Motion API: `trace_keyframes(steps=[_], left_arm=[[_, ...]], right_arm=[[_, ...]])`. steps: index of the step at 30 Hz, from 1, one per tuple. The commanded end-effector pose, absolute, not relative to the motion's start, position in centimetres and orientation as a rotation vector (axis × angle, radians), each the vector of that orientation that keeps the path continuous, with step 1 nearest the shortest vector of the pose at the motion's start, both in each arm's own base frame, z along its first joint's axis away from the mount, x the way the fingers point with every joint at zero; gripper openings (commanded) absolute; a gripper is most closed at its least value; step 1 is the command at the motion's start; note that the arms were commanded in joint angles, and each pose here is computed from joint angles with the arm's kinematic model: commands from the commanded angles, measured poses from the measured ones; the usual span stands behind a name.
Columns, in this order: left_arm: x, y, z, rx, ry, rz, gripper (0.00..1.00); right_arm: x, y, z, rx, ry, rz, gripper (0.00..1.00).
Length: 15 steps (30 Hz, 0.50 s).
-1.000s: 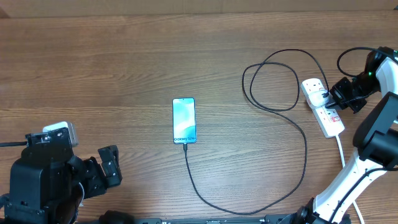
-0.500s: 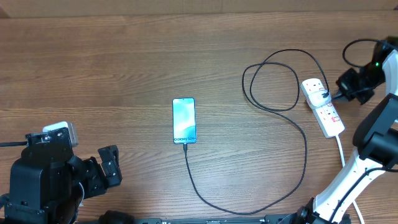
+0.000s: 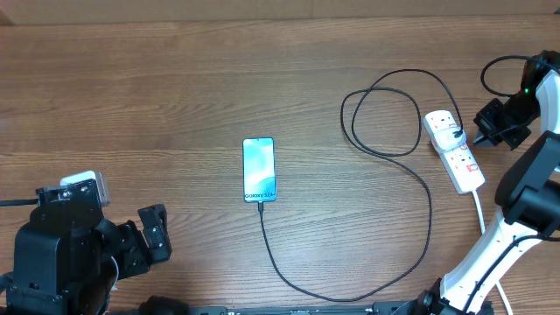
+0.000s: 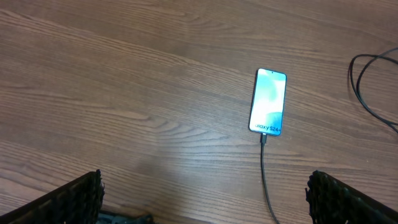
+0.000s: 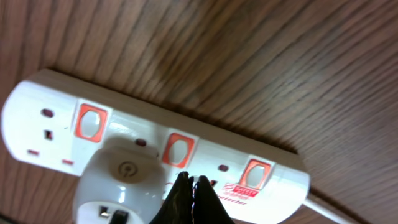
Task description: Plug charger to phone and switch on socket
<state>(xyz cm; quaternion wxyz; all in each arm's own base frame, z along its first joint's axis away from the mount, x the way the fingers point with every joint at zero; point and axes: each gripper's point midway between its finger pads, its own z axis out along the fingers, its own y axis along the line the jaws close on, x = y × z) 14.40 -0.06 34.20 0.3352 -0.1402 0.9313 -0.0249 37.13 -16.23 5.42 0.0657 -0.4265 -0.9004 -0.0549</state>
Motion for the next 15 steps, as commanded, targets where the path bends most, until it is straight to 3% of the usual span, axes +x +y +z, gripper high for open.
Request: trace_keyframes(steps=[1,15], left_arm=[[14.5,0.1,34.2,-0.390,2.422,-0.056,1.00],[14.5,0.1,34.2,-0.390,2.422,-0.056,1.00]], right_arm=[[36.8,-16.7,5.2,-1.296,-2.709,-0.115,0.04],[36.6,-14.6,3.6,-1.223,-2.702,-0.223,0.04]])
